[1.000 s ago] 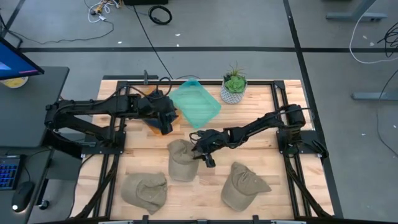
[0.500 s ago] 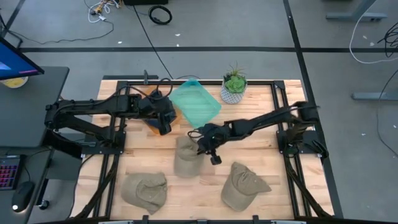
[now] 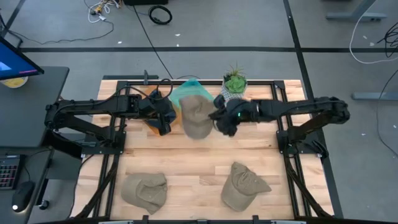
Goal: Pick & Place hat
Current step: Put the top brown cap into the blue bin
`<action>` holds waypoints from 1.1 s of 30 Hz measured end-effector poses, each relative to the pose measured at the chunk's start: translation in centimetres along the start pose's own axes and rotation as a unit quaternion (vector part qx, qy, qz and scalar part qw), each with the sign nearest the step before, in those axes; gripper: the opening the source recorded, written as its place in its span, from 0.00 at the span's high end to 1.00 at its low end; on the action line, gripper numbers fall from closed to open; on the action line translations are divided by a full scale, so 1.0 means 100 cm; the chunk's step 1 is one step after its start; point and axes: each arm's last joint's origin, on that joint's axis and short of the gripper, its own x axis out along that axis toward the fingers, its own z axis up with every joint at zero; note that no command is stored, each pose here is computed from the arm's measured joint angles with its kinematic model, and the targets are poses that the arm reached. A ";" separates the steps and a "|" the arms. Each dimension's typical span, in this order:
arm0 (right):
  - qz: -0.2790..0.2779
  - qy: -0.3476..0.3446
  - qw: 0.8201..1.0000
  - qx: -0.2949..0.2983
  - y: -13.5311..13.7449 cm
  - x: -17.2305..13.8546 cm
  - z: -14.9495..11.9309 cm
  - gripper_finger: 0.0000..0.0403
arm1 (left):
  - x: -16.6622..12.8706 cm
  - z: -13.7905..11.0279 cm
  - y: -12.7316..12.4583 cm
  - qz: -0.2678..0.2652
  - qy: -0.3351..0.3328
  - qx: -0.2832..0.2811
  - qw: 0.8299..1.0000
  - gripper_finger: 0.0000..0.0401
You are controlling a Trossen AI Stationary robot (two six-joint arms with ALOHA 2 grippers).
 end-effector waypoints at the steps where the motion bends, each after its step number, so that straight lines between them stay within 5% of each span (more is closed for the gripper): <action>1: -0.002 0.007 1.000 -0.017 -0.005 0.001 -0.008 0.98 | 0.000 0.000 0.000 0.000 -0.001 0.000 1.000 0.65; 10: 0.028 0.045 0.974 -0.219 -0.030 0.039 -0.076 0.98 | 0.000 0.000 0.000 0.000 -0.001 0.000 1.000 0.65; 18: 0.052 0.071 0.959 -0.268 -0.022 0.096 -0.105 0.99 | 0.000 0.000 0.000 0.000 -0.001 -0.002 1.000 0.65; 23: 0.085 0.046 0.972 -0.212 -0.010 0.114 -0.109 0.96 | 0.000 0.000 0.000 0.000 0.000 -0.003 1.000 0.65; 33: 0.056 0.040 0.994 -0.084 -0.014 0.120 -0.113 0.77 | 0.000 0.000 0.000 0.000 -0.001 -0.011 1.000 0.65</action>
